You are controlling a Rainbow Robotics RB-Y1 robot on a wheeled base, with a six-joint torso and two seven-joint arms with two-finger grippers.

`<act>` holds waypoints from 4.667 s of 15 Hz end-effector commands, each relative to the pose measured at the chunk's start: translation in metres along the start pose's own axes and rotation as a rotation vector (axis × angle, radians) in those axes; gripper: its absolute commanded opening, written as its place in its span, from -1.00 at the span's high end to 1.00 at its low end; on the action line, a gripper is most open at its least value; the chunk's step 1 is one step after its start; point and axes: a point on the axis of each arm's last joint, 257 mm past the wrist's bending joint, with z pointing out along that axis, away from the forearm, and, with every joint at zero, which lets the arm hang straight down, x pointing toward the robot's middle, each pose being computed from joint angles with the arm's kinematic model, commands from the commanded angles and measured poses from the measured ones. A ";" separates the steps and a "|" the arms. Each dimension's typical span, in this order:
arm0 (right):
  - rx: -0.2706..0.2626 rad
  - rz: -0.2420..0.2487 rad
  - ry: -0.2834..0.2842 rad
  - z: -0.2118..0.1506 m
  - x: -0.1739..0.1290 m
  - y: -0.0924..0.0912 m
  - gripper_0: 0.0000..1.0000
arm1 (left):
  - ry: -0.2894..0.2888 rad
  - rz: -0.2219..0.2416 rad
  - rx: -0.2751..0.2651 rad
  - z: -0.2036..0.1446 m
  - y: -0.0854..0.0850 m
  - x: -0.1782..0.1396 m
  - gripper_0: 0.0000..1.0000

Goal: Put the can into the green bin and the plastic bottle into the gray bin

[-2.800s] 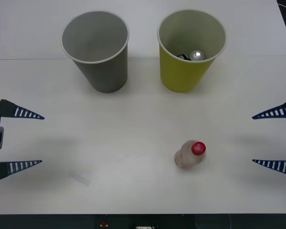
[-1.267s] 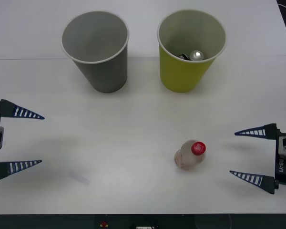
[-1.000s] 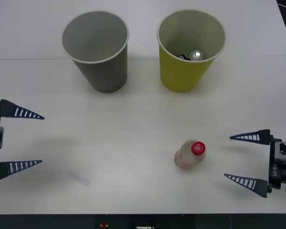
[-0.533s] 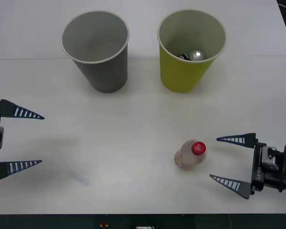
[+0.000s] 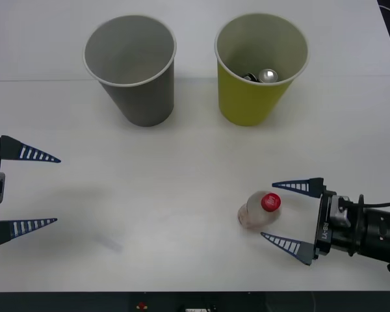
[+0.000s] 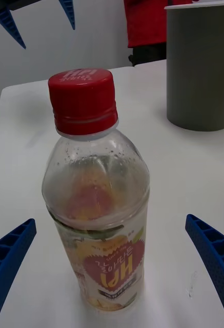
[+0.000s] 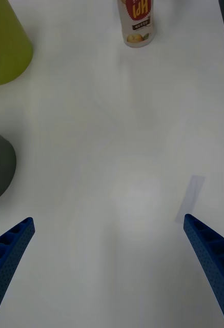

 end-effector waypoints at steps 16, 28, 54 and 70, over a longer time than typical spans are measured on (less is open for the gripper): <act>0.009 0.012 -0.057 0.037 -0.014 -0.001 1.00 | 0.000 0.000 0.000 0.000 0.000 0.000 -1.00; 0.036 -0.015 0.264 -0.014 -0.046 -0.015 1.00 | 0.000 0.000 0.000 0.000 0.000 0.000 -1.00; 0.079 -0.036 0.610 0.009 -0.210 -0.049 1.00 | 0.000 0.000 0.000 0.000 0.000 0.000 -1.00; 0.125 0.006 0.468 0.162 -0.333 -0.143 1.00 | 0.000 0.000 0.000 0.000 0.000 0.000 -1.00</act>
